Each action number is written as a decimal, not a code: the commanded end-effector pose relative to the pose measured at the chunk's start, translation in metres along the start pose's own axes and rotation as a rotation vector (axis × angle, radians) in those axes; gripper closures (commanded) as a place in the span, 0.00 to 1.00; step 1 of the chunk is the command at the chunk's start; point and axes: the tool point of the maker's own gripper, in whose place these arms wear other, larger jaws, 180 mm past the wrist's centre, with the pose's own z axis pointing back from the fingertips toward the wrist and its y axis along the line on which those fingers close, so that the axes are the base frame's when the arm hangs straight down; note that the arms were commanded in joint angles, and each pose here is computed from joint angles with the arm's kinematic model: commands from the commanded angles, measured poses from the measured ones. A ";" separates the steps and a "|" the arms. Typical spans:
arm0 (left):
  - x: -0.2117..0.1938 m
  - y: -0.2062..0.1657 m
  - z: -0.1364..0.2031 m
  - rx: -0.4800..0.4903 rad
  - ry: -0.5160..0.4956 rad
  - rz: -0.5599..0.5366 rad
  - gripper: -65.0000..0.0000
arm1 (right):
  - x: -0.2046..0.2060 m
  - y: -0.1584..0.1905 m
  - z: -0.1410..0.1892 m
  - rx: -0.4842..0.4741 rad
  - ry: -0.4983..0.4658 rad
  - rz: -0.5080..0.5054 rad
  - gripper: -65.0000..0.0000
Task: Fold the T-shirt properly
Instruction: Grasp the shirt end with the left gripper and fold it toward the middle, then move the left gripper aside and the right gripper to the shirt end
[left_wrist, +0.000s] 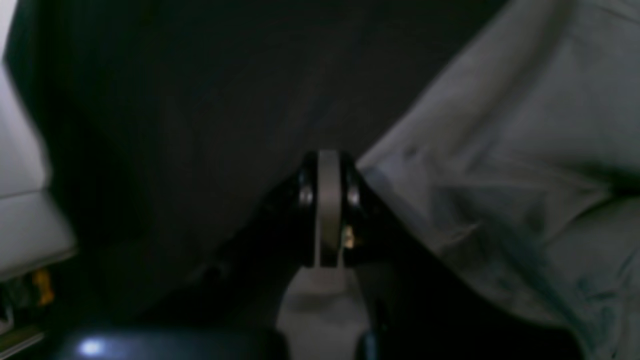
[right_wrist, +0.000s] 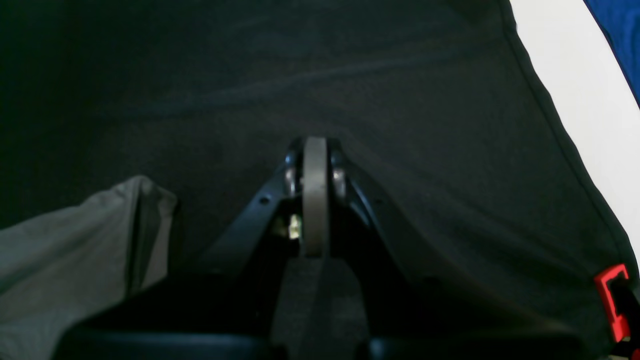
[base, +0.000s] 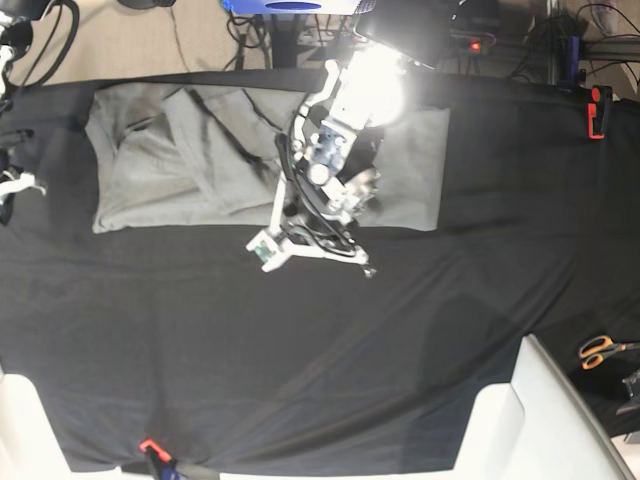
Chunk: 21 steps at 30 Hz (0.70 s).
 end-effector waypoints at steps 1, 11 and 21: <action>0.025 0.023 0.014 0.066 -0.083 0.031 1.00 | 0.019 -0.008 0.002 -0.012 -0.057 0.010 0.98; -0.190 0.065 0.073 0.183 0.203 0.249 1.00 | -0.001 0.045 0.022 0.389 0.138 -0.199 0.37; -0.267 0.084 0.135 0.066 -0.002 0.813 1.00 | -0.038 0.026 0.024 0.392 0.316 -0.348 0.00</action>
